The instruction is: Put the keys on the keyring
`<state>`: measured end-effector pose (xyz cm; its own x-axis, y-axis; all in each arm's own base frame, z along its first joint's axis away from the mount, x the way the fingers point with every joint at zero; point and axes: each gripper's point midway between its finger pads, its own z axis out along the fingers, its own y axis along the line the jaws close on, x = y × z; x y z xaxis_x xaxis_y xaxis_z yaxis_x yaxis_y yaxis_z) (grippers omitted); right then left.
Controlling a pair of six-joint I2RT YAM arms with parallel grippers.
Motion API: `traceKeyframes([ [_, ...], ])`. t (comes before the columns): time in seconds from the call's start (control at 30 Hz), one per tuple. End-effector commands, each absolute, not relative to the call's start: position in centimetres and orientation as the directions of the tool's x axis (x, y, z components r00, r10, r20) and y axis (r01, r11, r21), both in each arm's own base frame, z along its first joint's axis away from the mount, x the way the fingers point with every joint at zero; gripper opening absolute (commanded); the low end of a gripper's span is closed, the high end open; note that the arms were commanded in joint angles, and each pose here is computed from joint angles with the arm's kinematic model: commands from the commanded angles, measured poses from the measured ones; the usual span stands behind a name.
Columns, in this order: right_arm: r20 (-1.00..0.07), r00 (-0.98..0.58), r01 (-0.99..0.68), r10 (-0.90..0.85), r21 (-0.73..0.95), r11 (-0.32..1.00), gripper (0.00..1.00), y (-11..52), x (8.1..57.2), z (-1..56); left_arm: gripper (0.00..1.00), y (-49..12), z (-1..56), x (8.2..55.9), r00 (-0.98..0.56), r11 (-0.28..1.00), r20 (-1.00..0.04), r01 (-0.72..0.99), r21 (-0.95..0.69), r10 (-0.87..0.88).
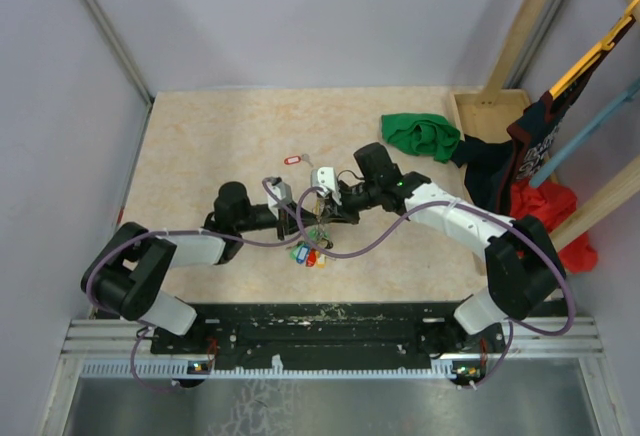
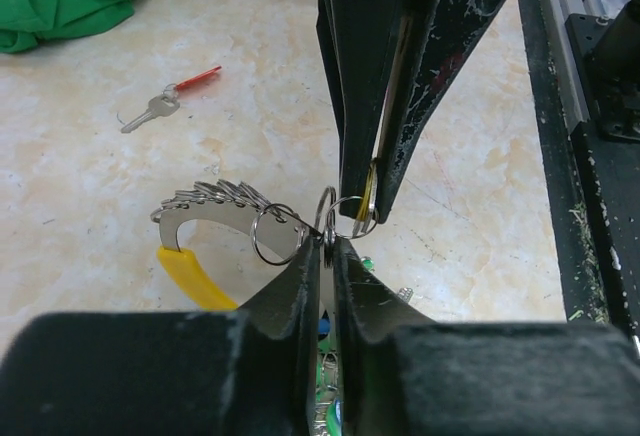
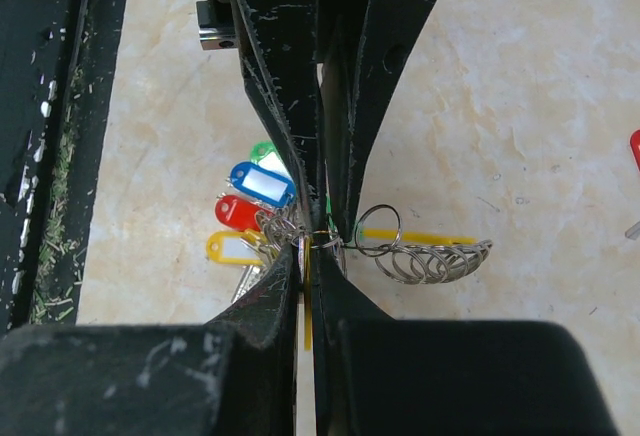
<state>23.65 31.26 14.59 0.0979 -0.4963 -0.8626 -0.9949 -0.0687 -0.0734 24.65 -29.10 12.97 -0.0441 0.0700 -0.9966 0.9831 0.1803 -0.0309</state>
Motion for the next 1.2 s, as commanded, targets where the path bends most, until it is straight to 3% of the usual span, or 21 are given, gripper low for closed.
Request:
traceKeyframes([
  [0.0, -0.886, 0.193, -0.981, -0.423, -0.171, -0.09, 0.0, 32.7, 24.3, 18.3, 0.09, -29.4, 13.3, 25.6, -0.017, 0.201, -0.996, 0.98, 0.0, 0.084],
  [0.1, -0.874, 0.185, -0.982, -0.449, -0.174, -0.066, 0.0, 32.1, 24.5, 18.0, 0.0, -29.3, 13.4, 25.8, -0.009, 0.214, -0.996, 0.977, 0.01, 0.086],
  [0.37, -0.851, 0.061, -0.988, -0.521, -0.127, 0.092, 0.0, 29.3, 25.9, 16.4, 0.0, -28.9, 13.9, 26.0, 0.03, 0.251, -0.997, 0.967, 0.049, 0.077],
  [1.17, -0.77, -0.289, -0.948, -0.569, 0.146, 0.283, 0.0, 28.0, 26.3, 12.1, 0.0, -27.6, 16.1, 25.6, 0.15, 0.328, -0.989, 0.933, 0.144, 0.007],
])
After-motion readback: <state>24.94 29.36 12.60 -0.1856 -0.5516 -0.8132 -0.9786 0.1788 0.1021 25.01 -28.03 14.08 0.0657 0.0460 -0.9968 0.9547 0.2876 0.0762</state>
